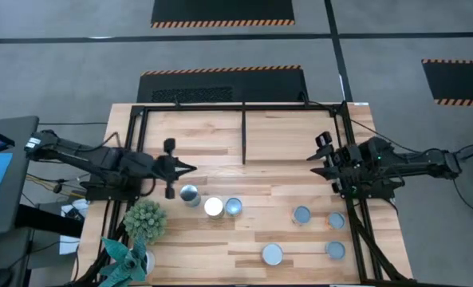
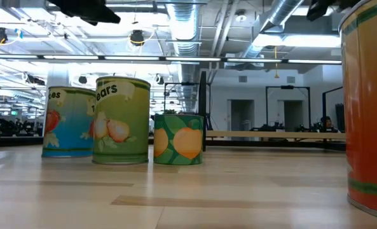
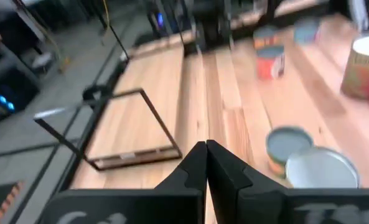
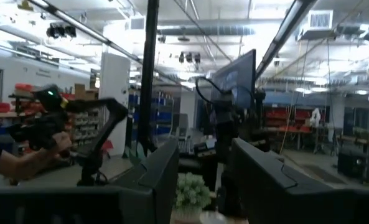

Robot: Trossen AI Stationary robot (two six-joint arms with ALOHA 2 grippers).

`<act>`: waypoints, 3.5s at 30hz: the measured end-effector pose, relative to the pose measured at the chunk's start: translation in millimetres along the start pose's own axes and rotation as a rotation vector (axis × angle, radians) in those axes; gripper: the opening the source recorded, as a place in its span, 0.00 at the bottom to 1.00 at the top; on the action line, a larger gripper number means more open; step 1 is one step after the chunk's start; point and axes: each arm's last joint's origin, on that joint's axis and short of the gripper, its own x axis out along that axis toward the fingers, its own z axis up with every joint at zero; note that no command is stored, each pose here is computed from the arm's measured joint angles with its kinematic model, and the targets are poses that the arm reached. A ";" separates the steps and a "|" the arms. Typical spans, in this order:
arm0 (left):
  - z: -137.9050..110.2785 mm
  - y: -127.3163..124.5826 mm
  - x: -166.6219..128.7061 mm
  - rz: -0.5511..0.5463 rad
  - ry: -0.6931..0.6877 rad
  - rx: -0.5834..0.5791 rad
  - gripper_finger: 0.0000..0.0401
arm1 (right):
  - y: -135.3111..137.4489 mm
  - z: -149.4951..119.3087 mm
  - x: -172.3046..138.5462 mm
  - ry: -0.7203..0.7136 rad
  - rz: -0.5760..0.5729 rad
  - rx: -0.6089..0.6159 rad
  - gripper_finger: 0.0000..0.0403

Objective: Pick and place cans onto a shelf
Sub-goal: Put the canned tomatoes on the shelf

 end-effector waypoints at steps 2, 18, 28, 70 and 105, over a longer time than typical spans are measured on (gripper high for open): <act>-1.0 -3.7 8.8 -0.010 0.069 0.019 0.00 | -0.9 -4.1 2.8 0.025 -0.001 0.007 0.43; -28.3 -27.6 57.6 -0.041 0.352 0.064 0.00 | -4.4 -22.4 13.4 0.134 -0.006 0.043 0.43; -35.1 -32.7 63.3 -0.093 0.424 0.001 0.09 | -5.4 -28.4 16.4 0.169 -0.011 0.092 0.43; -37.1 -27.9 42.4 -0.089 0.739 -0.276 0.37 | -7.7 -44.4 23.1 0.256 -0.019 0.143 0.43; -43.5 -35.4 53.1 -0.117 0.826 -0.345 0.08 | -7.7 -44.4 23.1 0.258 -0.018 0.143 0.43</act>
